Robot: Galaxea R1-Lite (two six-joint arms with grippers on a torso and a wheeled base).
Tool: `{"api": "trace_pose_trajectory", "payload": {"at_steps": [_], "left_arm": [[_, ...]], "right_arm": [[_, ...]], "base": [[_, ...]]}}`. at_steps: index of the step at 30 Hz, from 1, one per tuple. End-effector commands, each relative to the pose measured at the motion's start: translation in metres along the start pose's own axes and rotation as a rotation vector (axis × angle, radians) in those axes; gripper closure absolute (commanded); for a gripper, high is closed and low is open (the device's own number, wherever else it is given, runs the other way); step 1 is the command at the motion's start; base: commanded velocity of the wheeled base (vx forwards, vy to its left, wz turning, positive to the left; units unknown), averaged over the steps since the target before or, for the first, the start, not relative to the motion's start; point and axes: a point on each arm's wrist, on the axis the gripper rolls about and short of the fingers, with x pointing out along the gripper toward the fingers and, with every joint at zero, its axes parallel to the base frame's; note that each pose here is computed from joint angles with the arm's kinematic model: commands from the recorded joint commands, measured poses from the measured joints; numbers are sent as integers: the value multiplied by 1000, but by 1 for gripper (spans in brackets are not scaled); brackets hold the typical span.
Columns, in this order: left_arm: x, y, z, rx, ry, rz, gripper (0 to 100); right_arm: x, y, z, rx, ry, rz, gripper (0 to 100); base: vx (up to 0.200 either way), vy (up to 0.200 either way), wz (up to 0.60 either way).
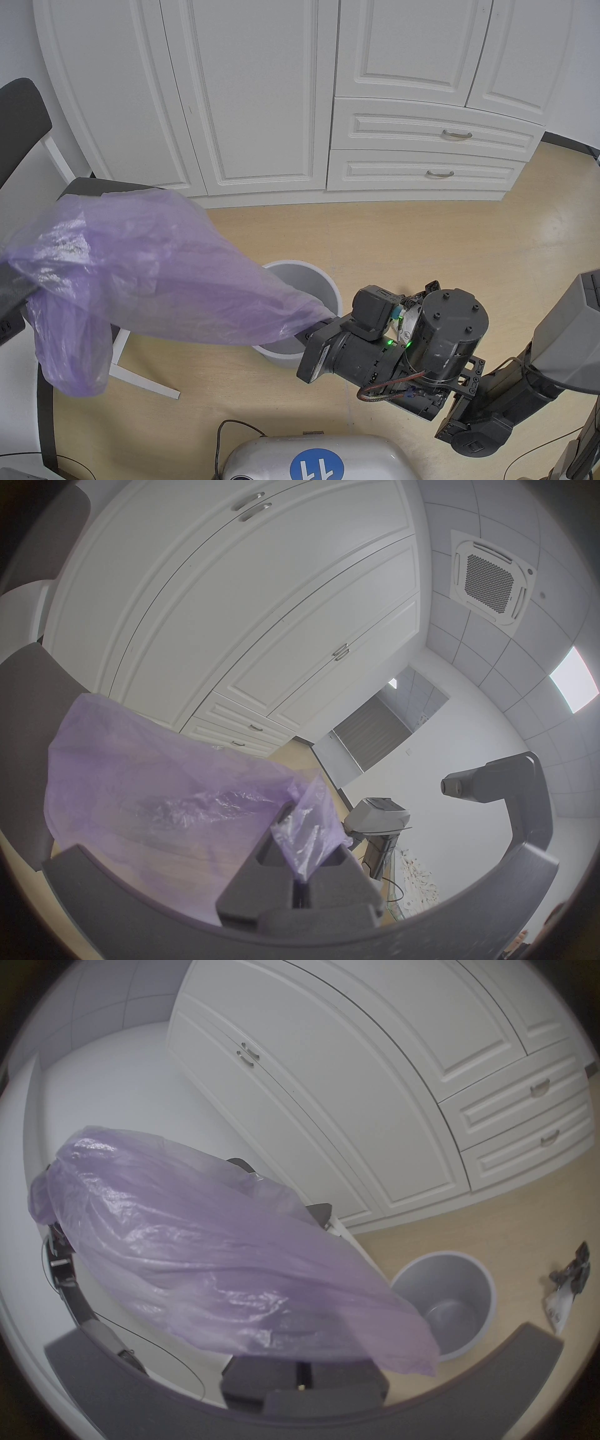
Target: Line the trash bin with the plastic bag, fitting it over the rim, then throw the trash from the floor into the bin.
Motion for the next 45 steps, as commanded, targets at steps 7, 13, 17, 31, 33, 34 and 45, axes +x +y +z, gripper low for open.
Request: {"api": "trace_pose_trajectory", "payload": {"at_steps": [7, 13, 17, 31, 33, 34, 45], "left_arm": [[-3, -4, 5, -3, -57, -39, 100], [-3, -4, 5, -7, -54, -39, 100], [-2, -4, 5, -7, -52, -38, 100], [-2, -3, 4, -1, -54, -33, 100], [-1, -3, 4, 2, -52, -32, 100], [0, -3, 4, 4, -51, -29, 100], [4, 0, 4, 1, -43, -9, 100]], "right_arm": [[-3, 3, 2, 149, 42, 94, 100], [-7, 5, 11, 149, 17, 102, 100], [-13, 5, 21, 142, -6, 99, 100], [-35, 2, 33, -121, 47, 7, 100], [-34, 2, 36, -138, 46, -52, 100], [-33, 3, 39, -151, 44, -83, 100], [-40, 10, 53, -199, 72, -198, 100]], "base": [[0, 0, 0], [0, 0, 0], [0, 0, 0], [0, 0, 0], [0, 0, 0], [0, 0, 0], [0, 0, 0]]}}
